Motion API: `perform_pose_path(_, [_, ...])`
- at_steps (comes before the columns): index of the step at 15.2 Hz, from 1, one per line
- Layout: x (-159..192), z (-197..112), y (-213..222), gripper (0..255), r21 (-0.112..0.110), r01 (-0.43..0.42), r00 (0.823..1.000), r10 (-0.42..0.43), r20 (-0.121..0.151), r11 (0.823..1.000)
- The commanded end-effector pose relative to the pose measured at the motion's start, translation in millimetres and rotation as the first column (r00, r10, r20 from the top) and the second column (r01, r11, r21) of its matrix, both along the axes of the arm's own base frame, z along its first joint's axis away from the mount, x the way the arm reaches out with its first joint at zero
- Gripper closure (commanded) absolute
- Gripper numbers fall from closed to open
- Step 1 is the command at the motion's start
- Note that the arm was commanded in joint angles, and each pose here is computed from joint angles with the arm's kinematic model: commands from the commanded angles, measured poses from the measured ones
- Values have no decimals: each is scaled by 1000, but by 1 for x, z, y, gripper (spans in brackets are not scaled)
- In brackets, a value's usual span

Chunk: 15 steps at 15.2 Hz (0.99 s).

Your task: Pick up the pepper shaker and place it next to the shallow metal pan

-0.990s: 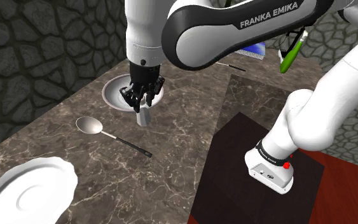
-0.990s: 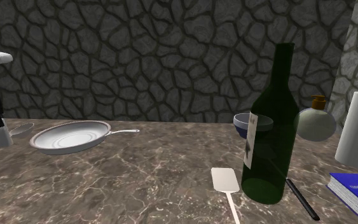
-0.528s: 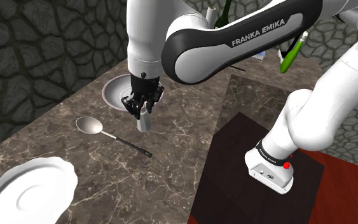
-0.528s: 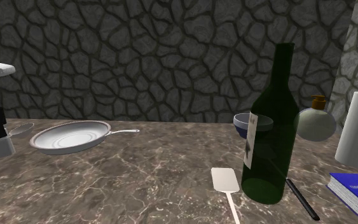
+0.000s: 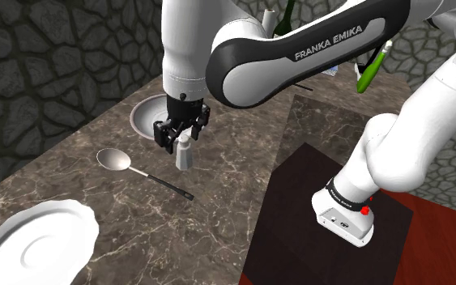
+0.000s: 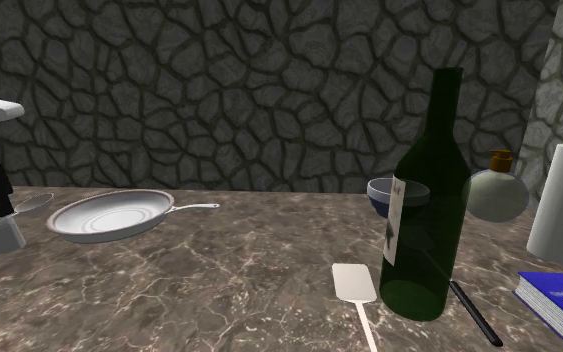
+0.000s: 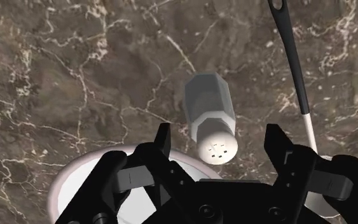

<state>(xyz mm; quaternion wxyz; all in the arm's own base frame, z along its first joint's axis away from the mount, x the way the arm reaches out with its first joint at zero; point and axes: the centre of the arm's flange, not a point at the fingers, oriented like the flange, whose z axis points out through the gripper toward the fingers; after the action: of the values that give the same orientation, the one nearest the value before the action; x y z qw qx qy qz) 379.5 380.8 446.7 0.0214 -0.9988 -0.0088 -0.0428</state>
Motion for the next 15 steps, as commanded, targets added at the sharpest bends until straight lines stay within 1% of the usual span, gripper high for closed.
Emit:
perform_pose_path(1, [0,0,0,0,0,0,1000,0,0,1000])
perform_pose_path(4, [0,0,0,0,0,0,1000,0,0,1000])
perform_pose_path(8, [-4,50,-2,0,0,0,1000,0,0,1000])
perform_pose_path(15, [-4,50,-2,0,0,0,1000,0,0,1000])
